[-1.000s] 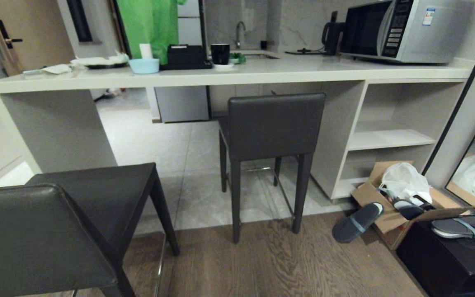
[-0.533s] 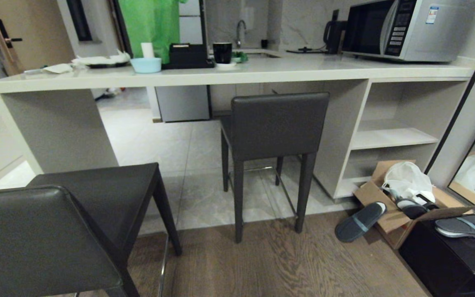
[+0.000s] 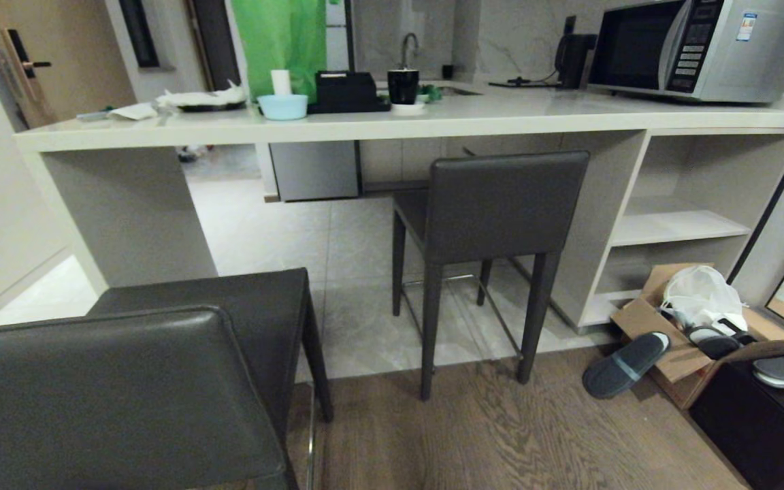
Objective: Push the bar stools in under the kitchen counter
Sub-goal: Push the gray chair back under the dining table
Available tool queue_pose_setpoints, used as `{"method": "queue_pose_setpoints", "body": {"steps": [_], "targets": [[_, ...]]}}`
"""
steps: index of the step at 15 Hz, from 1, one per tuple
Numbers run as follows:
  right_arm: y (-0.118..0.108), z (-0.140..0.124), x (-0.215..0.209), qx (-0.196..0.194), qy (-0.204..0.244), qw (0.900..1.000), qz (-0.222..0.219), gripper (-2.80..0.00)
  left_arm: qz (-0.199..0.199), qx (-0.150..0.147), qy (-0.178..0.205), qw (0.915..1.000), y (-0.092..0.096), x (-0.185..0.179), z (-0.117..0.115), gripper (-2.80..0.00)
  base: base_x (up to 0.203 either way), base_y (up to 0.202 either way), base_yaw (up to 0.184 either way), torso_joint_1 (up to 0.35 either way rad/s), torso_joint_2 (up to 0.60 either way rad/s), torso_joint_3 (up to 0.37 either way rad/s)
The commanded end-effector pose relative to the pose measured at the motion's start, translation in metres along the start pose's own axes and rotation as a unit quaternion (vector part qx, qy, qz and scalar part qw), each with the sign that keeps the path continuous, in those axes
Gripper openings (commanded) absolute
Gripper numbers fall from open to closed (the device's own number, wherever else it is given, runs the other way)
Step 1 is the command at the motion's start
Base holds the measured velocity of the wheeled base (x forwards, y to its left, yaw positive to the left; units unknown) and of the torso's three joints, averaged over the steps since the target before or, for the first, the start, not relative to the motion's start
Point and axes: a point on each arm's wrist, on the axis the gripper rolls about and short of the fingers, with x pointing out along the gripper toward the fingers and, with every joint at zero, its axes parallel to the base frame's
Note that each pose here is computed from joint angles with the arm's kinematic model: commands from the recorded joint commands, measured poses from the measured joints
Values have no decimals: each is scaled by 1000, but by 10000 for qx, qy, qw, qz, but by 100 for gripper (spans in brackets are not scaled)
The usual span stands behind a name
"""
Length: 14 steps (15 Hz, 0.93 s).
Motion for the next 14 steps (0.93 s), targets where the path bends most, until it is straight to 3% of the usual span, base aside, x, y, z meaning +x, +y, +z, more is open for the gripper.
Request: {"method": "queue_pose_setpoints", "body": {"steps": [1,14], "targets": [[0,0,0,-7,4,10000,1,-280,-1,2,12,10000,0,0,-1,-280,0,197,-3,3,7,2],[0,0,0,0,3,10000,8,-280,7,2,20,10000,0,0,-1,-280,0,195,-1,2,3,2]]}}
